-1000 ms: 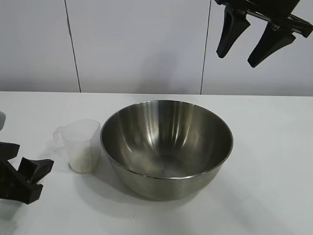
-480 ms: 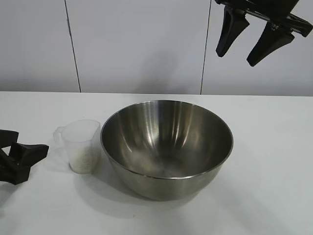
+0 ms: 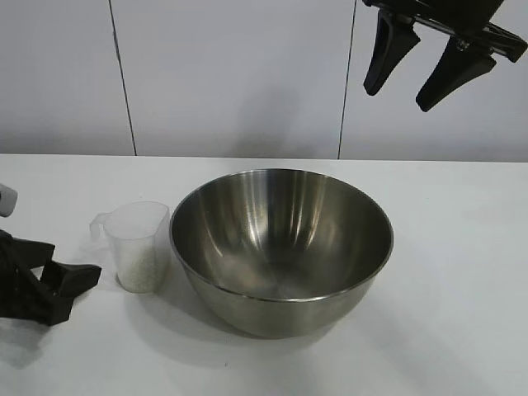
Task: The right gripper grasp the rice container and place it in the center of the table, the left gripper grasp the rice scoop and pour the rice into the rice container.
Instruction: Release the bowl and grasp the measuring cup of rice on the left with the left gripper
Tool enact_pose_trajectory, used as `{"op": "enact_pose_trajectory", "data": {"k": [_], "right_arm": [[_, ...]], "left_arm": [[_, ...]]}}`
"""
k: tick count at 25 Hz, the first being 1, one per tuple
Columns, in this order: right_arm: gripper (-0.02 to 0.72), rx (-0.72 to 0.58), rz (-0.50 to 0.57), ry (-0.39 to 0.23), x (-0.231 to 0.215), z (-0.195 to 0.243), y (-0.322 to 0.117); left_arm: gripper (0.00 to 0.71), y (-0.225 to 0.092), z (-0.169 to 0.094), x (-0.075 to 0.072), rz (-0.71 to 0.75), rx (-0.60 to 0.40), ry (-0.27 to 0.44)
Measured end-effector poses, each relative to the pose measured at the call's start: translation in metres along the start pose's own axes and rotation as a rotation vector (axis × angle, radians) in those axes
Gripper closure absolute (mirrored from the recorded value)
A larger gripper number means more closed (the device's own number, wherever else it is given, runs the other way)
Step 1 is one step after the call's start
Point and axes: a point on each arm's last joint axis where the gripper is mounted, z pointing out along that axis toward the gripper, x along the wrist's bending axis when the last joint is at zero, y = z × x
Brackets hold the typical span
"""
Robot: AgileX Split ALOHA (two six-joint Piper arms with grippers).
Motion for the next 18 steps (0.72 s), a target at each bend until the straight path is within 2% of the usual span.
{"op": "enact_pose_trajectory", "data": {"k": [5, 12, 14, 18], "right_arm": [[0.252, -0.002, 0.000, 0.000, 0.000, 0.000, 0.000], [0.252, -0.008, 0.000, -0.001, 0.000, 0.000, 0.001], [0.252, -0.008, 0.000, 0.000, 0.000, 0.000, 0.001], [0.252, -0.008, 0.000, 0.000, 0.000, 0.000, 0.001]], "left_arm": [[0.200, 0.012, 0.012, 0.007, -0.026, -0.055, 0.013], [0.202, 0.017, 0.018, 0.010, -0.034, -0.079, 0.022], [0.231, 0.017, 0.018, 0.010, -0.035, -0.079, 0.021], [0.373, 0.017, 0.018, 0.009, -0.032, -0.079, 0.012]]}}
